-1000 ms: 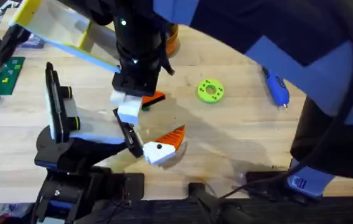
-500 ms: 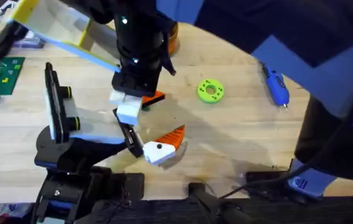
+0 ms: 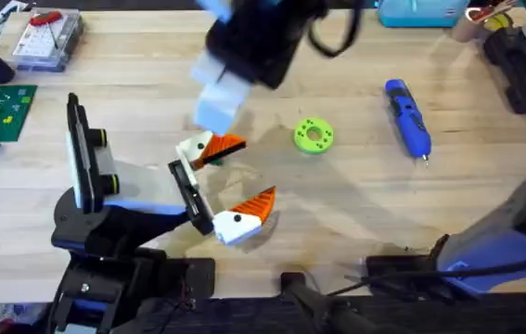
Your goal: Pick up the gripper from the table and insert it into the empty holder that is missing its gripper. Then pick up a screw, insert it into the mounting hole, and use the screwdriver to tighten it. Finally, clean up the table by picking up the vegetable and placing it into the bucket.
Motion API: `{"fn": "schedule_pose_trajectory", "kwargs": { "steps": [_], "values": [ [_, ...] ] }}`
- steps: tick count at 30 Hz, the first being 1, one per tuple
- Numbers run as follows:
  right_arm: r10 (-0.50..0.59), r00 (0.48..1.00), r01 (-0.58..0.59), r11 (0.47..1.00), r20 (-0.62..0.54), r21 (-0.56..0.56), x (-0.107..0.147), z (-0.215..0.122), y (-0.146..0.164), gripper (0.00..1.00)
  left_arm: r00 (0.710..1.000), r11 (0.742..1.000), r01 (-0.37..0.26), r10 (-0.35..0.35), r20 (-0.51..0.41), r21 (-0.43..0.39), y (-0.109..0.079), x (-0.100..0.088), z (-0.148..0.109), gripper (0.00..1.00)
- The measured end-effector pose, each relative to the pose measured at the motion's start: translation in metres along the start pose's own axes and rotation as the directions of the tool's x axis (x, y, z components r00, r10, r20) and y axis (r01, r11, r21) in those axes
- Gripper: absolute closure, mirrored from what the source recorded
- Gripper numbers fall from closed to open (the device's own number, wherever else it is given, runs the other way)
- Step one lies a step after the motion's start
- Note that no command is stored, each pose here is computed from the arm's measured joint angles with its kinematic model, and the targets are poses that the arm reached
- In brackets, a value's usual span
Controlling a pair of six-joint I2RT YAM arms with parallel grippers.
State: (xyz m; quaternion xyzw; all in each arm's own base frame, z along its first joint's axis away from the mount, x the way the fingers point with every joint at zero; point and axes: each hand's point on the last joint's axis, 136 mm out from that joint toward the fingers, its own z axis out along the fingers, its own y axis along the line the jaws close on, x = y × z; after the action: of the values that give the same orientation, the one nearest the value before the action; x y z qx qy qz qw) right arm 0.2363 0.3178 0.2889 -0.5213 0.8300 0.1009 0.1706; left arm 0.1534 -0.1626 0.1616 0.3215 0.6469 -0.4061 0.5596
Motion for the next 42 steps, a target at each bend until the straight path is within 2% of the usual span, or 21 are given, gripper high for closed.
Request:
{"fn": "schedule_pose_trajectory", "kwargs": {
  "steps": [7,15,16,17,21,22,23,28,34,38,42],
  "values": [
    [0.11,0.994,-0.11,0.993,0.009,0.031,0.025,-0.034,-0.021,0.006,1.0,1.0,0.0,0.0,0.0,-0.002,0.0,0.0,0.0,0.015],
    [0.173,0.985,-0.173,0.985,-0.023,0.026,0.037,-0.033,-0.03,0.006,1.0,1.0,0.0,0.0,0.0,-0.002,0.0,0.0,0.0,0.043],
    [0.183,0.982,-0.183,0.983,-0.033,0.024,0.039,-0.03,-0.03,0.006,1.0,1.0,0.001,-0.001,0.0,-0.001,0.0,0.0,0.0,0.094],
    [0.195,0.98,-0.194,0.981,-0.047,0.022,0.042,-0.027,-0.03,0.006,1.0,1.0,0.002,-0.002,0.0,-0.001,0.0,0.0,0.0,0.221],
    [0.245,0.965,-0.244,0.969,-0.089,0.021,0.051,-0.009,-0.035,0.006,1.0,1.0,0.0,0.0,0.001,-0.002,0.0,0.0,0.0,0.856],
    [0.259,0.962,-0.258,0.966,-0.09,0.022,0.052,-0.004,-0.037,0.006,1.0,1.0,-0.002,0.002,0.001,-0.002,0.0,0.0,0.0,0.956],
    [0.273,0.958,-0.271,0.962,-0.085,0.024,0.053,0.0,-0.04,0.006,1.0,1.0,-0.003,0.003,0.0,-0.003,0.0,0.0,0.0,0.984],
    [0.343,0.936,-0.341,0.939,-0.076,0.04,0.067,0.01,-0.048,0.006,1.0,1.0,-0.003,0.003,0.0,-0.003,0.0,0.0,0.0,0.996],
    [0.436,0.899,-0.433,0.898,-0.028,0.078,0.092,0.001,-0.064,0.006,1.0,1.0,-0.003,0.003,0.001,-0.003,0.0,0.0,0.0,0.996],
    [0.519,0.855,-0.51,0.84,0.003,0.183,0.125,-0.021,-0.085,0.006,1.0,1.0,-0.003,0.003,0.0,-0.003,0.0,0.0,0.0,0.996],
    [0.609,0.793,-0.584,0.753,0.015,0.303,0.168,-0.051,-0.105,0.006,1.0,1.0,-0.003,0.003,0.0,-0.003,0.0,0.0,0.0,0.996]
  ]
}}
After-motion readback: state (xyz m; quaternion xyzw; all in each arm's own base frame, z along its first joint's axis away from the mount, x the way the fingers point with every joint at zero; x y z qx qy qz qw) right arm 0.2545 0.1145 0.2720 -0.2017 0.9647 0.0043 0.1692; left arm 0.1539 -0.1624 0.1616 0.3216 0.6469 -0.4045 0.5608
